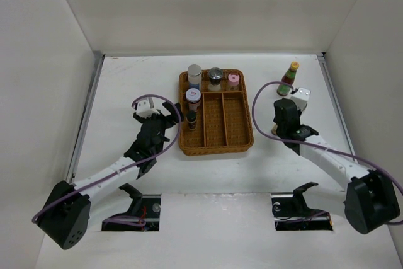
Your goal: Organize the condiment bottles
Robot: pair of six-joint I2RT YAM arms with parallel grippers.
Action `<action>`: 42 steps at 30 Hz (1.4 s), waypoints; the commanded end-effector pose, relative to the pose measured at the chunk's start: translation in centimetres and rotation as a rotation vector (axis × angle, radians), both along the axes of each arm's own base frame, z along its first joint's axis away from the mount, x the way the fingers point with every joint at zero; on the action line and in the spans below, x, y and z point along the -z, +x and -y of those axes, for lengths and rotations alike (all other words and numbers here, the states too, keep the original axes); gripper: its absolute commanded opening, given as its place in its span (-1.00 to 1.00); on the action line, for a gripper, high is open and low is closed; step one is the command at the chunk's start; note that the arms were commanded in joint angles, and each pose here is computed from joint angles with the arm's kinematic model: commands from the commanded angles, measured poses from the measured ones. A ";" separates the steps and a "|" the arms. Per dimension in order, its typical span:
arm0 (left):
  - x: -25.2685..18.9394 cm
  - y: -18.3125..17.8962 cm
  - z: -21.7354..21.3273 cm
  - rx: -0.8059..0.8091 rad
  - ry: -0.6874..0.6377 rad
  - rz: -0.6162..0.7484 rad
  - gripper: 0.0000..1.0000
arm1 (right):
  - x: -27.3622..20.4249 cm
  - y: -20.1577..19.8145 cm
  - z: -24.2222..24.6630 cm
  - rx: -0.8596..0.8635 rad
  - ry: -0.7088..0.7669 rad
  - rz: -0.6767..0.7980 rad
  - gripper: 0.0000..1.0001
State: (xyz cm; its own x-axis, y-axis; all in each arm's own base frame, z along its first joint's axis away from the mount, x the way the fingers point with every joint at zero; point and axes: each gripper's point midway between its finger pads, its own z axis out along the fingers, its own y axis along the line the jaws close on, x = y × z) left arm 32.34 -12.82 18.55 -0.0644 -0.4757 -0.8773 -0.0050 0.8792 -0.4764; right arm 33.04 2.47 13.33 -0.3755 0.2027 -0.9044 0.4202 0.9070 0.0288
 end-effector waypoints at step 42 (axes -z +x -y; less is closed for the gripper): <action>1.7 0.9 -3.0 -0.113 -0.061 0.001 1.00 | -6.5 12.7 -29.2 -0.563 0.038 0.233 -0.35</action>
State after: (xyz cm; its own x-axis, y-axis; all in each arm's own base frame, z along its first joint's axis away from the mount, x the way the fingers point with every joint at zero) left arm 32.98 -9.84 15.92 -0.0437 -0.4995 -0.8652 -0.1226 0.8622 -0.4916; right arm 43.93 30.69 16.08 -0.3260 -0.0511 -0.9440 -0.1518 0.9884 -0.0010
